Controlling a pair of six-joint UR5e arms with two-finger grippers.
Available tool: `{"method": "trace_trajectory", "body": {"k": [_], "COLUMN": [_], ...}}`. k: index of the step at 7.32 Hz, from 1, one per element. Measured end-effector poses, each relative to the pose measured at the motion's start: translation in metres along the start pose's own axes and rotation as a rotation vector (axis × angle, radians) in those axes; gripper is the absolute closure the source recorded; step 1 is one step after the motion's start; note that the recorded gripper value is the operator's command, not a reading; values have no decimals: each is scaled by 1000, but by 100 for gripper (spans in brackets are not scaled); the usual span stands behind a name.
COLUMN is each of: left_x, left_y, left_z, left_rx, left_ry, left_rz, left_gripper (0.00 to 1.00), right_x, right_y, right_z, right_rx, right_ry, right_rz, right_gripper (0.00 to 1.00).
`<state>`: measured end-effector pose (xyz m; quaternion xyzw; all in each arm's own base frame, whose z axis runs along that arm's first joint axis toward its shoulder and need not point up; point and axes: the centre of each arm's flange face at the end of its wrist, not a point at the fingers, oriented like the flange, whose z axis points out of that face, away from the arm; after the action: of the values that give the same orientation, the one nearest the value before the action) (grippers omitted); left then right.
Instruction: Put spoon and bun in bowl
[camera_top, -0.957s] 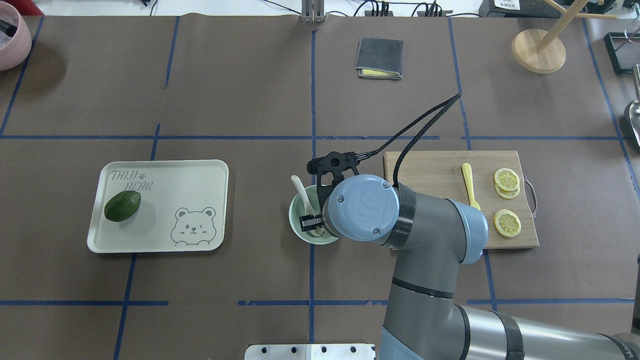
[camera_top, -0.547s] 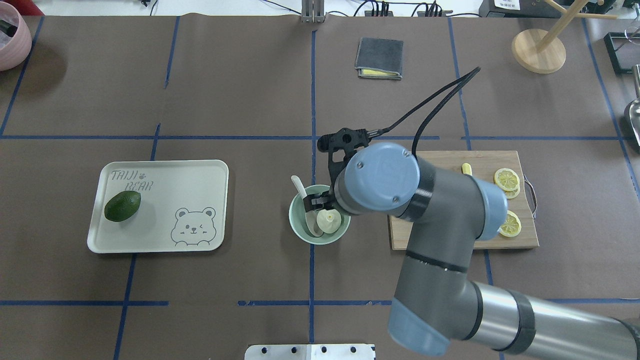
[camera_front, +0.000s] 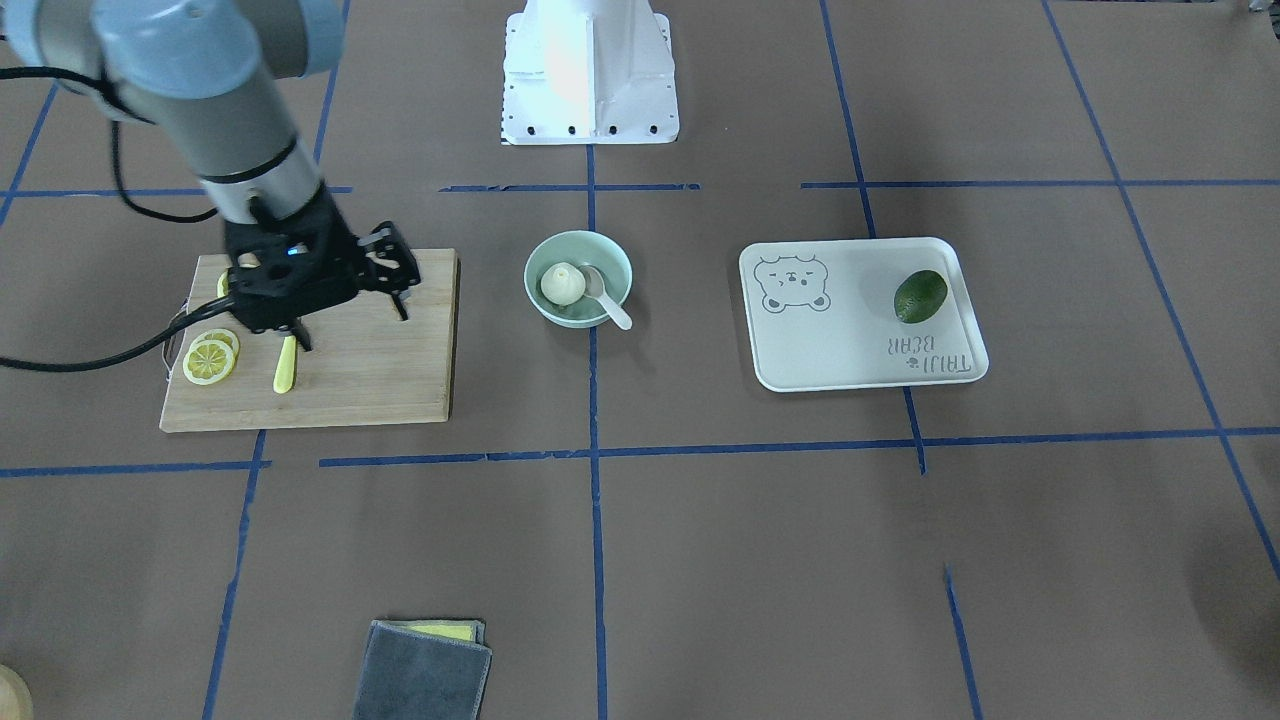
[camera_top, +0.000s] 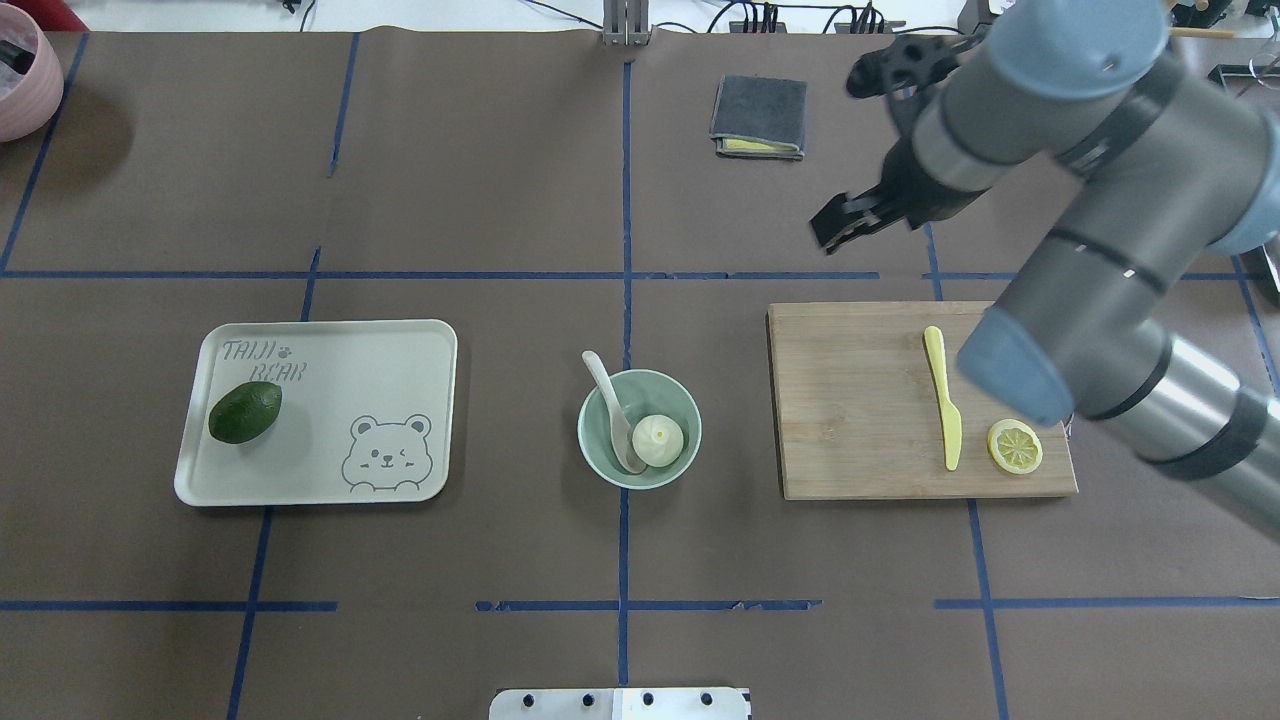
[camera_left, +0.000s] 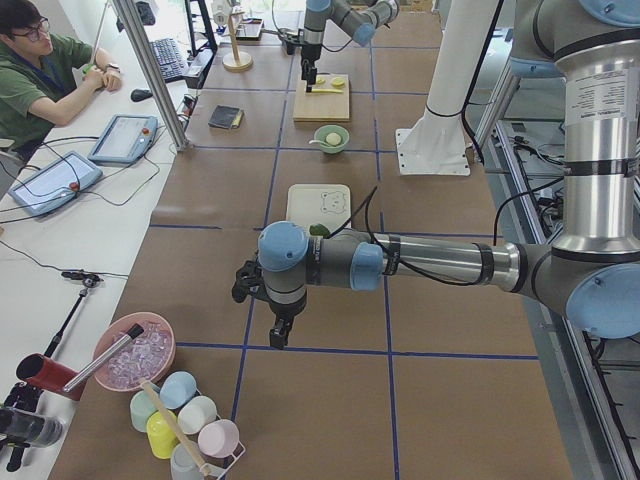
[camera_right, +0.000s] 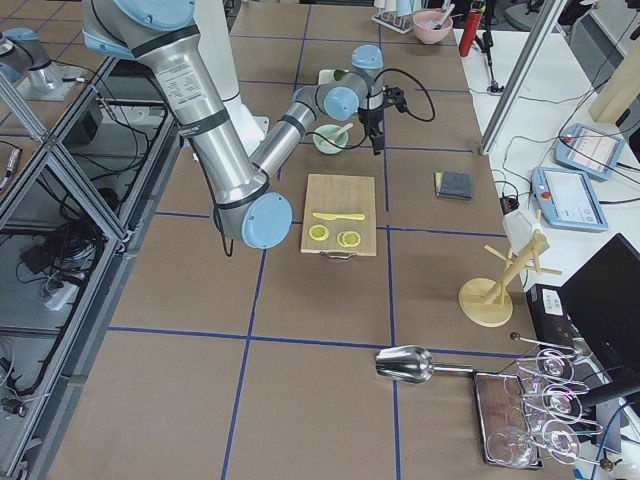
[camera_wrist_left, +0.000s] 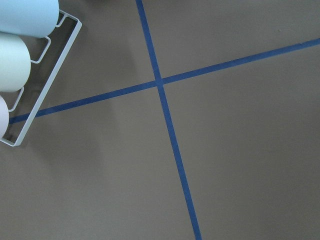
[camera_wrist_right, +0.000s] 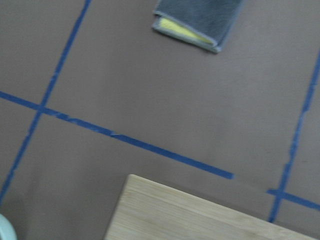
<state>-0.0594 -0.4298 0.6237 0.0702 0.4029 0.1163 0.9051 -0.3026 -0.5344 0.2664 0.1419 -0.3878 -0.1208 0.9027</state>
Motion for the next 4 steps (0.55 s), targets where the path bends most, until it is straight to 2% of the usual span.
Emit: {"method": "trace_trajectory", "body": {"k": [2, 3, 4], "left_x": [-1, -1, -2], "left_y": [11, 12, 11], "left_z": [5, 5, 6], "left_rx": [-8, -8, -10], "left_ry": [31, 33, 34], "left_rz": [-5, -6, -11], "left_gripper": [0, 0, 0], "right_x": [148, 212, 275], "right_y": [1, 20, 54], "right_z": [-40, -56, -66], "right_rx": [-45, -82, -118], "right_ry": [79, 106, 97], "right_rz": [-19, -8, 15], "right_gripper": [0, 0, 0]}}
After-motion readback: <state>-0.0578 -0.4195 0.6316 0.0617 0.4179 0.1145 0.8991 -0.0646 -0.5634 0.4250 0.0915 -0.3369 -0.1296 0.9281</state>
